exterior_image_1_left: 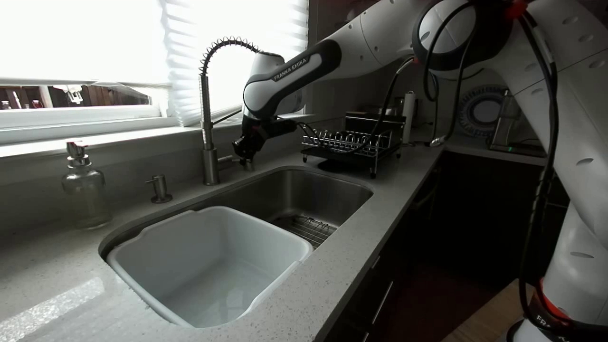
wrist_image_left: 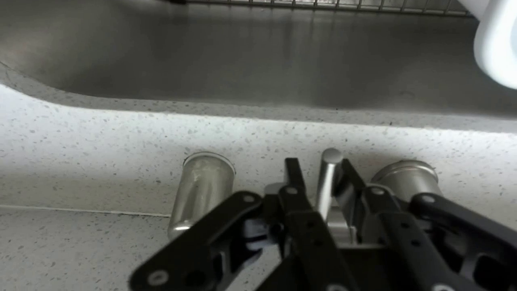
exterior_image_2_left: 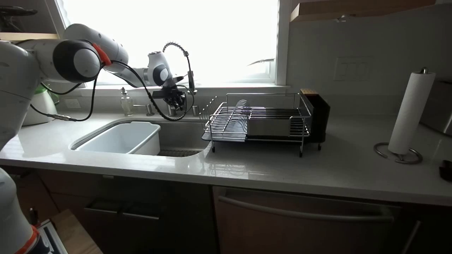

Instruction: Open the tap using the faucet

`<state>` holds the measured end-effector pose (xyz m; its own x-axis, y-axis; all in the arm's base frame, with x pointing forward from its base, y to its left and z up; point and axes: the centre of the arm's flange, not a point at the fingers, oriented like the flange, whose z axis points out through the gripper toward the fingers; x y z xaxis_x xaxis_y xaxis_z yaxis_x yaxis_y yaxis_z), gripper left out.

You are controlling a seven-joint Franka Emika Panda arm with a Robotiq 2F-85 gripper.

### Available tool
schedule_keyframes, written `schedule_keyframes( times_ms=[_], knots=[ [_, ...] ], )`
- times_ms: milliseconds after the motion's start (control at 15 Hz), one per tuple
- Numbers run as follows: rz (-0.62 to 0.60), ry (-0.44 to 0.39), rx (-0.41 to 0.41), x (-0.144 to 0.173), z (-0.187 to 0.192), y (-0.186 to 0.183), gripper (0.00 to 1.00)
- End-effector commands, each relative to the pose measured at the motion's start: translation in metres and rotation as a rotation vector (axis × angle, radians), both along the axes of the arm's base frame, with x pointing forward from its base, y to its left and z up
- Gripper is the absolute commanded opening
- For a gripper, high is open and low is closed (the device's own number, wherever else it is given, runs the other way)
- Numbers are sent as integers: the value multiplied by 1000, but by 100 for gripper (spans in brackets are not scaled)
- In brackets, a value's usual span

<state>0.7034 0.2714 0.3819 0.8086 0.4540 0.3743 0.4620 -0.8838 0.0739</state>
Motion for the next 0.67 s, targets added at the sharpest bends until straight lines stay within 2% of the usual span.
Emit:
schedule_keyframes(
  times_ms=[0,333,600],
  knots=[
    [-7,-9,-19,4,0,-2,23],
    [-8,-11,-21,5,0,-3,15],
    [-12,-12,-24,6,0,-6,18]
  ],
)
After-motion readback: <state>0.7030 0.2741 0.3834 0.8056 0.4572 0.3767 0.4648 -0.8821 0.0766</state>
